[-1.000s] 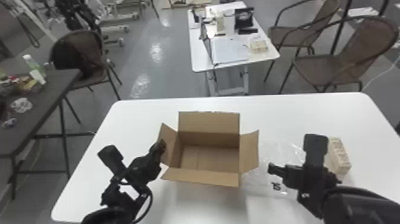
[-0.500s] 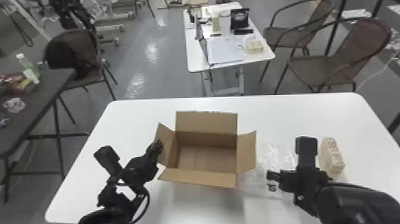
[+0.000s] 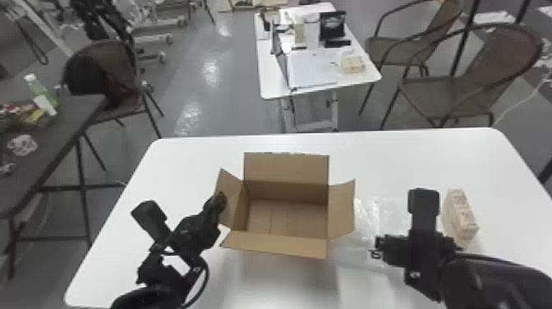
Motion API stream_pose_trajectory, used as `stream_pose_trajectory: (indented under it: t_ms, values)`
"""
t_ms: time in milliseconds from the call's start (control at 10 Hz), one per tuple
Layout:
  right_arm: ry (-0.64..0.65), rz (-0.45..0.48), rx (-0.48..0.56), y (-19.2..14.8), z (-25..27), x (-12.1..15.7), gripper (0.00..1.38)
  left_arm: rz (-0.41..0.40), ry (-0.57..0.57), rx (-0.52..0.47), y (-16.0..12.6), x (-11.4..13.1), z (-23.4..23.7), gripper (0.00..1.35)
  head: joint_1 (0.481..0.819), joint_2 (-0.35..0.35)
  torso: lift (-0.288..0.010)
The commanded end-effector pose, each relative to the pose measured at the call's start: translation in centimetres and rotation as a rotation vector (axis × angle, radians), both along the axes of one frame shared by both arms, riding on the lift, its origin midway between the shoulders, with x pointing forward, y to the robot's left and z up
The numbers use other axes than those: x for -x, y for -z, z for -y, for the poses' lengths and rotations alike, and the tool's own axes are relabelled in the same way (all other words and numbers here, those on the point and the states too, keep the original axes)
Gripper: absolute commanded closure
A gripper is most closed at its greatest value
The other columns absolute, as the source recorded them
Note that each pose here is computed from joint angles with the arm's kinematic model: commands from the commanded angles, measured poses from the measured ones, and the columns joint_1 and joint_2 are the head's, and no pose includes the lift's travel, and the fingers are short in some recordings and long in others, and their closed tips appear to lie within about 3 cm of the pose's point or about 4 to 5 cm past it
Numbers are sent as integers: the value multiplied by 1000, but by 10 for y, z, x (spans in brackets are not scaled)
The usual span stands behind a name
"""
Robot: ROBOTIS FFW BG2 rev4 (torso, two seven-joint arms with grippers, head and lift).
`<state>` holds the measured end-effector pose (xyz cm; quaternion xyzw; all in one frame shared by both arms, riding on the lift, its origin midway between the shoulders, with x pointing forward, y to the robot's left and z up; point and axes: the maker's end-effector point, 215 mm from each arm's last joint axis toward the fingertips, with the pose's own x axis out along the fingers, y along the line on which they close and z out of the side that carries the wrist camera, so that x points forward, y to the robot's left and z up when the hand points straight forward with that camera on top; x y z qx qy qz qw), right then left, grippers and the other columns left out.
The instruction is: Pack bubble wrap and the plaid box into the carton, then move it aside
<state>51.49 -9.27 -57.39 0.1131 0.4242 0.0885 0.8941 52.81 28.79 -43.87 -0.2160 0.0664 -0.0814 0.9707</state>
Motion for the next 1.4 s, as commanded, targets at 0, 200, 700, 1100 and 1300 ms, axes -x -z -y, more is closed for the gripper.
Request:
stream_pose_trajectory:
  t_ms: [0,200,700,1100,1300]
  values:
    - [-19,5,-34,-14,-13,8,949,1,-4,3,0,0,-1,1213,695,199,-27]
    - [-54,4,-76,-33,-22,22,952,4,-9,3,-1,1,-4,1213,695,224,-27]
    - [-123,-90,-143,-59,-14,80,1065,14,-26,1,-4,0,-9,1213,695,247,-27]
    - [-214,-168,-257,-102,9,131,1065,14,-45,-3,-4,2,-18,1213,695,248,-27]
    - [-308,-211,-382,-132,8,157,1065,9,-40,-3,-2,1,-14,1213,695,252,-27]
